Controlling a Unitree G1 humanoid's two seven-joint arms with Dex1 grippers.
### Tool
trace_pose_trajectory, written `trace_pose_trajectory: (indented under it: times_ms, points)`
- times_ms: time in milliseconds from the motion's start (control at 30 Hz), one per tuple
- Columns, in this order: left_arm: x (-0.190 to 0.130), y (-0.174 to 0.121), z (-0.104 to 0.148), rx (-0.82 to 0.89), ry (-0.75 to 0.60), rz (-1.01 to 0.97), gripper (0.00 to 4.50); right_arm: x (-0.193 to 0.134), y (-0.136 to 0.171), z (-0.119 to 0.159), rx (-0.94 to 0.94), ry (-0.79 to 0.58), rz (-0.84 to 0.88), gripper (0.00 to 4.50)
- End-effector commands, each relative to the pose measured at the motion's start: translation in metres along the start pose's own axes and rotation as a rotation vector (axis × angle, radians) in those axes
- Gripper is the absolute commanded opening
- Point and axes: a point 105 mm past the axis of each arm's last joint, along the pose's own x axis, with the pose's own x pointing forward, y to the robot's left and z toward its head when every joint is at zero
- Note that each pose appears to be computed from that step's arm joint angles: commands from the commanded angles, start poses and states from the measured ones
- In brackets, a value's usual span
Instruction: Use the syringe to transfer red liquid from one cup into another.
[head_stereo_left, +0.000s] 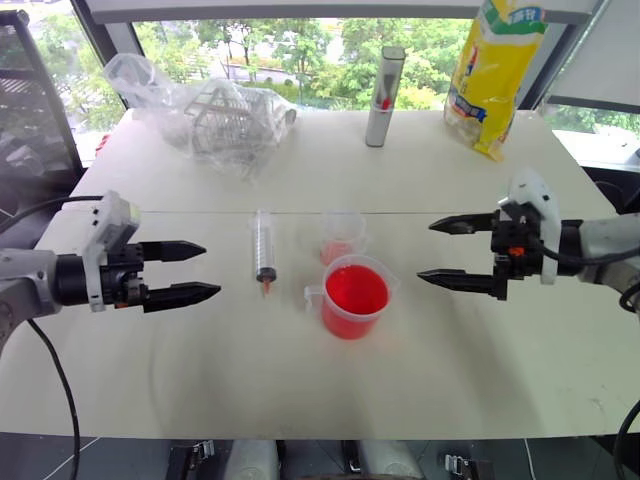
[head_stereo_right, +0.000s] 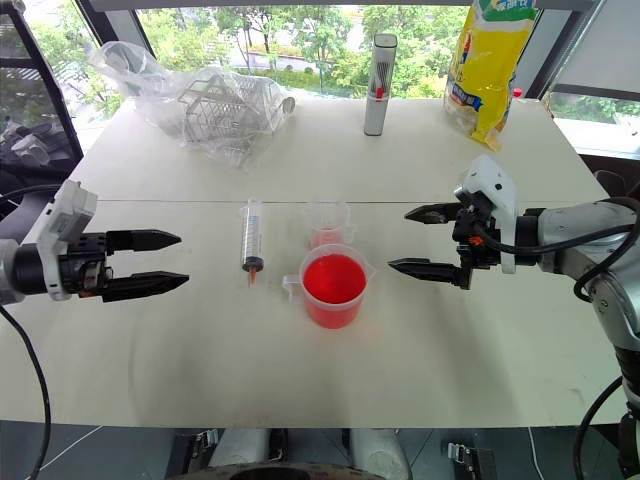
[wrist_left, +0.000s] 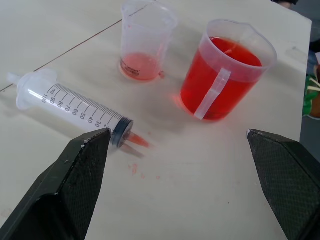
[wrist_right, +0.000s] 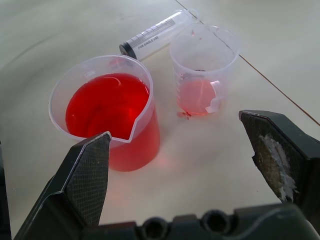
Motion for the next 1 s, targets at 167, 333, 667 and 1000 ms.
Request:
trace_pose_trajectory:
  times_ms: [167, 333, 667, 1000]
  points:
    - [-0.0043, -0.0030, 0.0111, 0.055, -0.007, 0.004, 4.45, -0.0067, -0.0063, 0.0122, -0.059, -0.020, -0.036, 4.50]
    - [-0.0033, -0.0050, 0.0098, 0.047, -0.004, -0.004, 4.45, -0.0081, -0.0070, 0.0124, -0.058, -0.018, -0.043, 4.50]
    - [-0.0005, -0.0021, 0.0102, 0.050, 0.007, -0.005, 4.45, -0.0088, -0.0081, 0.0122, -0.058, -0.017, -0.058, 4.50]
    - [0.0008, 0.0002, 0.0112, 0.048, 0.011, 0.003, 4.45, -0.0072, -0.0090, 0.0125, -0.060, -0.021, -0.064, 4.50]
